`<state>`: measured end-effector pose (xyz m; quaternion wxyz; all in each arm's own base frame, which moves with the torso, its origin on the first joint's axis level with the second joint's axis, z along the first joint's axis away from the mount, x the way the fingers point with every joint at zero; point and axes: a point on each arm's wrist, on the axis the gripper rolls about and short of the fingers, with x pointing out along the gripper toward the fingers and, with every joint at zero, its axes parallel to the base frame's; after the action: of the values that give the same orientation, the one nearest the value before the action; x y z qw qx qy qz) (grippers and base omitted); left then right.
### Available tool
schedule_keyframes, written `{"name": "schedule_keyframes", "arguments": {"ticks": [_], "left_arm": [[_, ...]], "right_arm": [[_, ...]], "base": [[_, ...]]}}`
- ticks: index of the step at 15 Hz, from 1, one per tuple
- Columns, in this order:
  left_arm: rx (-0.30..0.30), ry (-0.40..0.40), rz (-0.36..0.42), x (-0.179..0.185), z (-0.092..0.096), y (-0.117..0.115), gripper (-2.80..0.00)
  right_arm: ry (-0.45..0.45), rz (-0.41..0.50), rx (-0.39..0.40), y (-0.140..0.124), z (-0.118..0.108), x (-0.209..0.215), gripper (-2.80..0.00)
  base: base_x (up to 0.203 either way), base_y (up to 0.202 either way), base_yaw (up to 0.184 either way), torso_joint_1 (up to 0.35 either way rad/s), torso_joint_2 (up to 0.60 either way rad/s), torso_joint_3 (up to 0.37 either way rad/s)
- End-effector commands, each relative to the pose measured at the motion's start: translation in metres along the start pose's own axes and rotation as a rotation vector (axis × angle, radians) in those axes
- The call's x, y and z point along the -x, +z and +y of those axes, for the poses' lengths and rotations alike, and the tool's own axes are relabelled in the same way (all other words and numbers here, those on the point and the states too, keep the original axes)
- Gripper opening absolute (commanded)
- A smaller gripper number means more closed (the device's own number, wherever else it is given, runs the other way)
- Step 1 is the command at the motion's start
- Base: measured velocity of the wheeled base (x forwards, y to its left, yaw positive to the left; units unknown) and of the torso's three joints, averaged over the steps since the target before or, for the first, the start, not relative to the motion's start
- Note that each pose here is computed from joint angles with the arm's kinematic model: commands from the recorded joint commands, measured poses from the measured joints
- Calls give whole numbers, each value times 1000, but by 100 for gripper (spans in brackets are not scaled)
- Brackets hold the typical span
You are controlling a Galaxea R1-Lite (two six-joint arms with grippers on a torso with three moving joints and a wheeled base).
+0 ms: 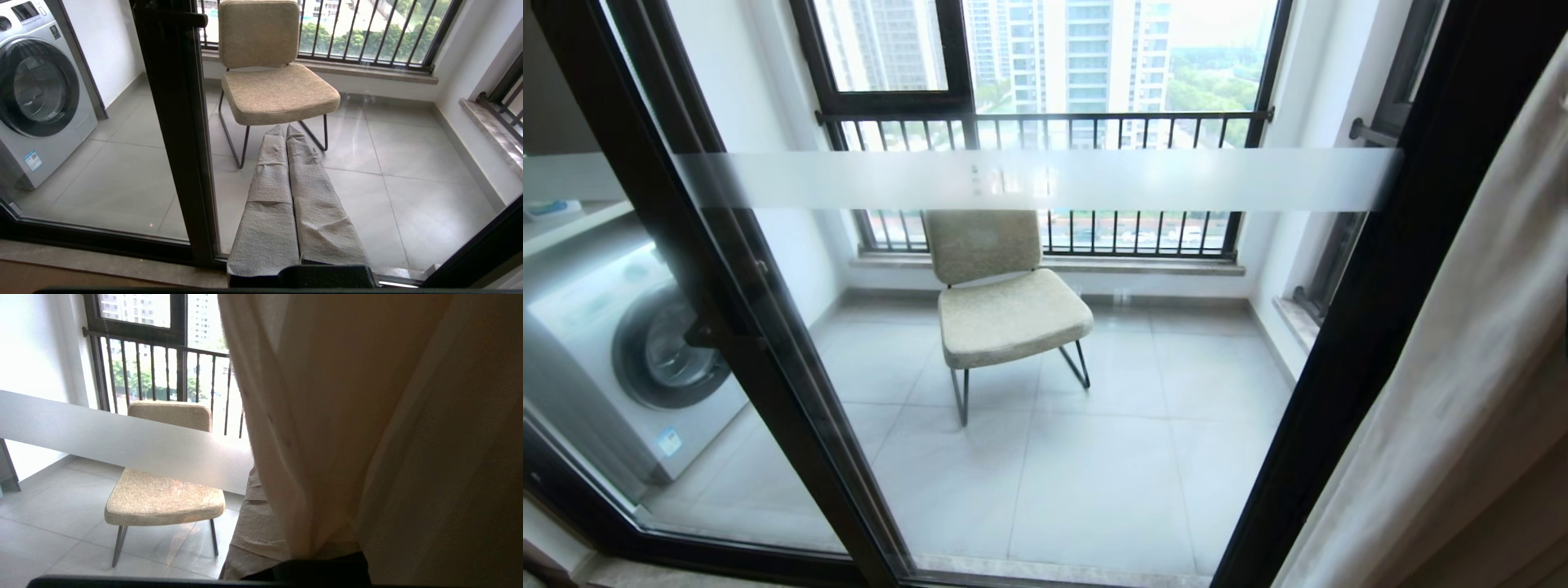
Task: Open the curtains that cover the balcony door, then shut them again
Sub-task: Close the inner curtains on both sides
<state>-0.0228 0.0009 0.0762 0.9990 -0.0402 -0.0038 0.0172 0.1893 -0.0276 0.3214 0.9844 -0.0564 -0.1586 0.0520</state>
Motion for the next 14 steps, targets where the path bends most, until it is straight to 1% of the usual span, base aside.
{"name": "schedule_keyframes", "arguments": {"ticks": [1, 3, 14], "left_arm": [[1, -1, -1, 0, 0, 0, -280], [1, -1, -1, 0, 0, 0, -280], [1, 0, -2, 0, 0, 0, -280]], "right_arm": [[0, -4, 2, 0, 0, 0, -280], [0, -4, 2, 0, 0, 0, -280], [0, -14, 5, 3, 0, 0, -280]], "base": [[-2, 54, -7, 12, -3, -2], [0, 142, -3, 2, 0, 4], [0, 195, 0, 1, 2, 3]]}}
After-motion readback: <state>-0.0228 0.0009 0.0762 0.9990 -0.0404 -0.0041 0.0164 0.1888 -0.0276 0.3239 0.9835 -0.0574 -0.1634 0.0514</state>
